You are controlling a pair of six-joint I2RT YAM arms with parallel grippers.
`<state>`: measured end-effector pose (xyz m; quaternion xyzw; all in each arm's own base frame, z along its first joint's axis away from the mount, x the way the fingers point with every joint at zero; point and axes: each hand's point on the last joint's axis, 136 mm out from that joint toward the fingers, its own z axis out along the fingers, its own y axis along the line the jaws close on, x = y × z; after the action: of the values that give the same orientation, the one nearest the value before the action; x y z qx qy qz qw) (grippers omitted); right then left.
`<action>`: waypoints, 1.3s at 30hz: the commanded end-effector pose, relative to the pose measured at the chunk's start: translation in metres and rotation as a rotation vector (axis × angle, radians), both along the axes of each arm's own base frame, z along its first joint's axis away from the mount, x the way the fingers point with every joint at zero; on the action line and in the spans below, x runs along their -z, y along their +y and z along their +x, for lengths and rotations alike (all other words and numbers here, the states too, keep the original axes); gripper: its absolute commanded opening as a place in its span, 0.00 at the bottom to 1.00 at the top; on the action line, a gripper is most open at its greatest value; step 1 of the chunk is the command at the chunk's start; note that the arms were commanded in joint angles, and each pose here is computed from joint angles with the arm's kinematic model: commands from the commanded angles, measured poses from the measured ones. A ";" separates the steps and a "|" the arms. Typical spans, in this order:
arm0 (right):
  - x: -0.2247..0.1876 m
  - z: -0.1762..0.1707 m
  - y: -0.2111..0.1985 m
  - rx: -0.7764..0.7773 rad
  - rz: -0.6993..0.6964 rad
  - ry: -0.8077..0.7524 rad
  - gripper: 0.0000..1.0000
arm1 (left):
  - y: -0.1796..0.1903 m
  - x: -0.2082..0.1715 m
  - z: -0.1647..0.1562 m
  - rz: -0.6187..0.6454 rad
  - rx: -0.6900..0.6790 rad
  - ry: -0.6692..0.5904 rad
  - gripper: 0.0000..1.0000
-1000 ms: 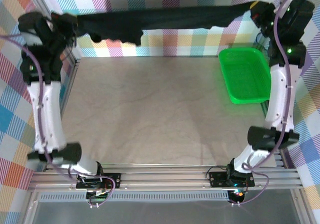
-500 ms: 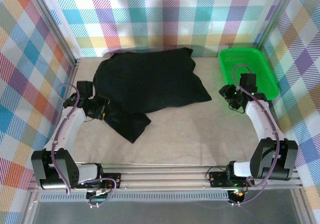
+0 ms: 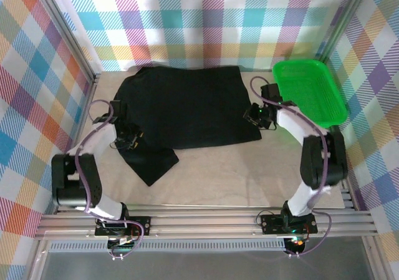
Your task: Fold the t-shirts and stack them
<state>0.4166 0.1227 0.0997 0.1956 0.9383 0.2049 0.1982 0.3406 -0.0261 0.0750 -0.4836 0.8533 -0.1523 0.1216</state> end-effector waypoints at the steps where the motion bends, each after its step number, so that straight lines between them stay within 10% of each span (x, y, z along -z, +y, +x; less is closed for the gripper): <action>1: 0.017 0.015 0.016 -0.042 0.043 0.067 0.30 | -0.007 0.010 0.014 0.027 0.038 0.012 0.34; 14: 0.076 -0.070 -0.039 0.088 -0.261 0.472 0.28 | -0.041 0.074 -0.066 0.042 0.188 0.229 0.32; 27: 0.060 -0.171 -0.094 0.341 -0.312 0.502 0.29 | -0.065 0.085 -0.119 0.020 0.307 0.296 0.31; 39: 0.018 -0.043 -0.026 -0.015 -0.162 0.094 0.28 | -0.035 0.022 -0.113 0.158 0.205 0.128 0.41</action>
<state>0.3411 0.0752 0.0826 0.2418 0.9551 0.0816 0.1503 0.2332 -0.0724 0.0386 -0.3766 0.9193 -0.0900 0.0711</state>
